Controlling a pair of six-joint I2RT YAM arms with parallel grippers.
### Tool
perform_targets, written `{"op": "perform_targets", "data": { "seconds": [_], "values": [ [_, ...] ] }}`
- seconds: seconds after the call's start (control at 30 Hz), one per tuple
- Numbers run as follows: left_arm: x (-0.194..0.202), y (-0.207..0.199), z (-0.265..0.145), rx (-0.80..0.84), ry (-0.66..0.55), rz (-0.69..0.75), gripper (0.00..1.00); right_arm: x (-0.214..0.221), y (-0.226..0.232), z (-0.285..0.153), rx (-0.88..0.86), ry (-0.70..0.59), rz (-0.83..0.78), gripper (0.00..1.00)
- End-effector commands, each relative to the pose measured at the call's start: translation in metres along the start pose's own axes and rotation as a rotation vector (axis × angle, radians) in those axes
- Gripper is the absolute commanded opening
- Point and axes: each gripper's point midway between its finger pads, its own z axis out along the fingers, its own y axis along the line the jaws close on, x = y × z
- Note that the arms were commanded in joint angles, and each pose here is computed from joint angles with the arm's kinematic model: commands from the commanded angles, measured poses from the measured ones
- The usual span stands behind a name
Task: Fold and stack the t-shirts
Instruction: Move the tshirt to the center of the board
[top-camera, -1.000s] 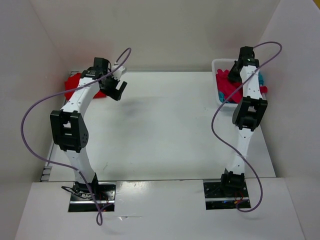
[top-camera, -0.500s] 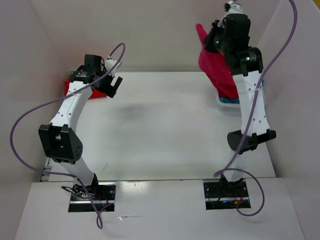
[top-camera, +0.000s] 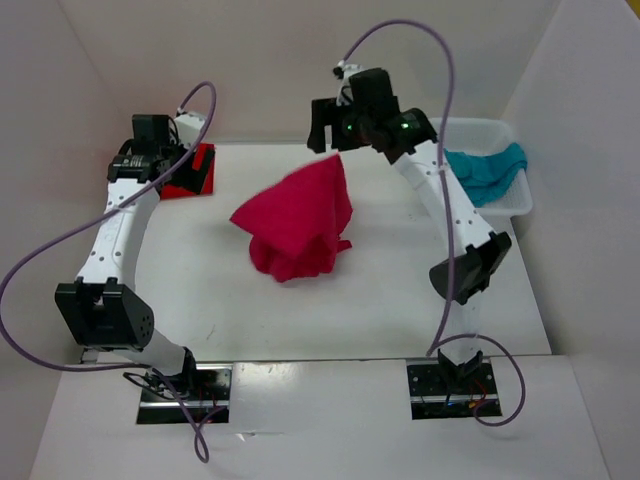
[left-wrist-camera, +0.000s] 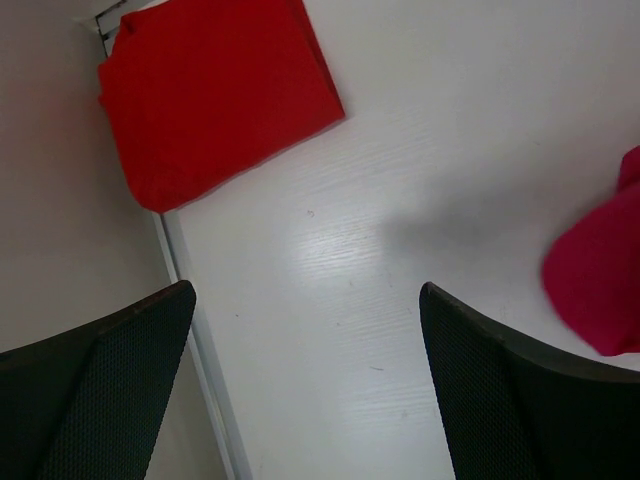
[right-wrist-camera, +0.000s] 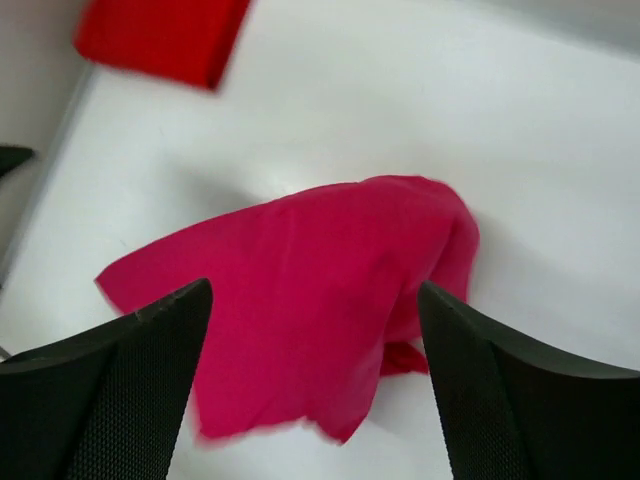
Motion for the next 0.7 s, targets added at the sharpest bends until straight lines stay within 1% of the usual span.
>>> {"op": "perform_targets", "data": {
  "seconds": [0.0, 0.03, 0.1, 0.13, 0.2, 0.23, 0.27, 0.3, 0.33, 0.37, 0.4, 0.47, 0.5, 0.6, 0.63, 0.67],
  "values": [
    [0.009, -0.003, 0.0, -0.01, 0.01, 0.005, 0.99, 0.031, 0.008, 0.011, -0.062, 0.109, 0.002, 0.89],
    [0.009, -0.005, 0.0, 0.0, 0.006, 0.005, 0.99, 0.039, 0.003, 0.018, -0.045, 0.115, 0.003, 0.93],
    [0.023, -0.015, 0.003, 0.044, 0.046, 0.025, 0.99, 0.039, -0.001, 0.011, -0.024, 0.093, 0.0, 0.96],
    [0.03, -0.024, 0.006, 0.088, 0.059, 0.035, 0.99, 0.056, -0.006, 0.018, -0.017, 0.119, 0.002, 0.96],
    [0.044, -0.032, 0.011, 0.12, 0.103, 0.033, 0.99, 0.062, -0.007, 0.009, -0.019, 0.112, 0.002, 0.98],
    [0.052, -0.038, 0.014, 0.14, 0.121, 0.021, 0.99, 0.088, -0.013, 0.018, -0.019, 0.157, 0.006, 0.98],
    [0.059, -0.041, 0.018, 0.149, 0.142, 0.02, 0.99, 0.093, -0.012, 0.013, -0.033, 0.152, 0.006, 0.98],
    [0.063, -0.045, 0.02, 0.165, 0.149, 0.019, 0.99, 0.128, -0.012, 0.02, -0.047, 0.224, 0.025, 0.98],
    [0.067, -0.049, 0.021, 0.183, 0.154, 0.016, 0.99, 0.138, -0.014, 0.022, -0.043, 0.234, 0.04, 0.98],
    [0.07, -0.054, 0.022, 0.199, 0.16, 0.005, 0.99, 0.146, -0.008, 0.028, -0.059, 0.231, 0.03, 0.98],
    [0.078, -0.059, 0.023, 0.221, 0.176, 0.002, 0.99, 0.164, 0.002, 0.031, -0.065, 0.26, 0.011, 0.98],
    [0.083, -0.067, 0.024, 0.249, 0.185, -0.011, 0.99, 0.184, 0.016, 0.045, -0.067, 0.295, -0.041, 0.98],
    [0.09, -0.069, 0.028, 0.257, 0.203, -0.013, 0.99, 0.19, 0.038, 0.056, -0.082, 0.301, -0.089, 0.98],
    [0.096, -0.067, 0.032, 0.228, 0.229, -0.045, 0.99, 0.2, 0.07, 0.086, -0.065, 0.307, -0.203, 0.98],
    [0.093, -0.061, 0.031, 0.193, 0.217, -0.04, 0.99, 0.204, 0.076, 0.094, -0.059, 0.314, -0.245, 0.98],
    [0.097, -0.06, 0.032, 0.183, 0.23, -0.049, 0.99, 0.21, 0.081, 0.111, -0.041, 0.328, -0.277, 0.98]
  ]
}}
